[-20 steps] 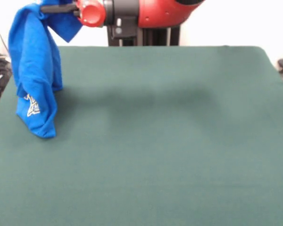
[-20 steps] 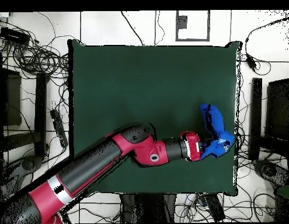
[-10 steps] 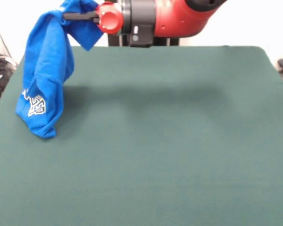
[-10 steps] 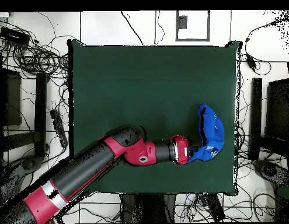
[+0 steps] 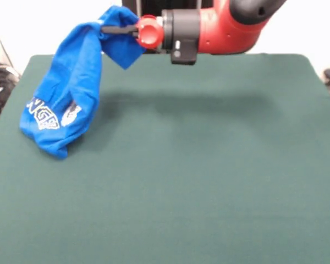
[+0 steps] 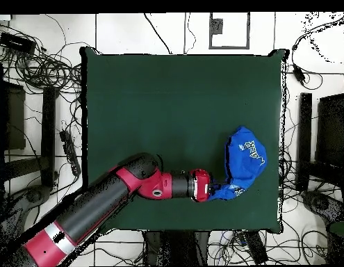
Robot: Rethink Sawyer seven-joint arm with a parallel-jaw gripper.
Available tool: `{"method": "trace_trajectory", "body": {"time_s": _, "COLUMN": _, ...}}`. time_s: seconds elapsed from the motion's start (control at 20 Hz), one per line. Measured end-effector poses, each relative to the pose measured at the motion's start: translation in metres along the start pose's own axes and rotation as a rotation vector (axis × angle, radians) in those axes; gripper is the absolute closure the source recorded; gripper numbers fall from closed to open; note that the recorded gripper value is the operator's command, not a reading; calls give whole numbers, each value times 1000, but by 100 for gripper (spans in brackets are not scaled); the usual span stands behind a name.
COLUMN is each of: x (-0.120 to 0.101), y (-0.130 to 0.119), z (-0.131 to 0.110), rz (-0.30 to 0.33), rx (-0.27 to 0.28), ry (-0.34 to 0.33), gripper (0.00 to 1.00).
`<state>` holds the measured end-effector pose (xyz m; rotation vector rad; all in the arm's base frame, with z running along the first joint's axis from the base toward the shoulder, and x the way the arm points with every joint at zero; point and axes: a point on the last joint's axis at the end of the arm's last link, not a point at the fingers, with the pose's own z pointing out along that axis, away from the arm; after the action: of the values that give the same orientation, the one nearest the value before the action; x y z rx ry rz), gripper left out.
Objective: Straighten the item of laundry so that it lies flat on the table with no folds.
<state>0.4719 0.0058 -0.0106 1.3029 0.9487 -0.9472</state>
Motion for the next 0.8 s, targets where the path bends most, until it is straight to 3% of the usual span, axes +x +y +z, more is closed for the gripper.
{"method": "trace_trajectory", "body": {"time_s": 0.35, "x": 7, "y": -18, "z": -29, "rz": 35, "rx": 109, "ry": 4, "gripper": 100}}
{"method": "trace_trajectory", "body": {"time_s": 0.8, "x": -5, "y": -23, "z": -71, "rz": 58, "rx": 186, "ry": -4, "gripper": 100}}
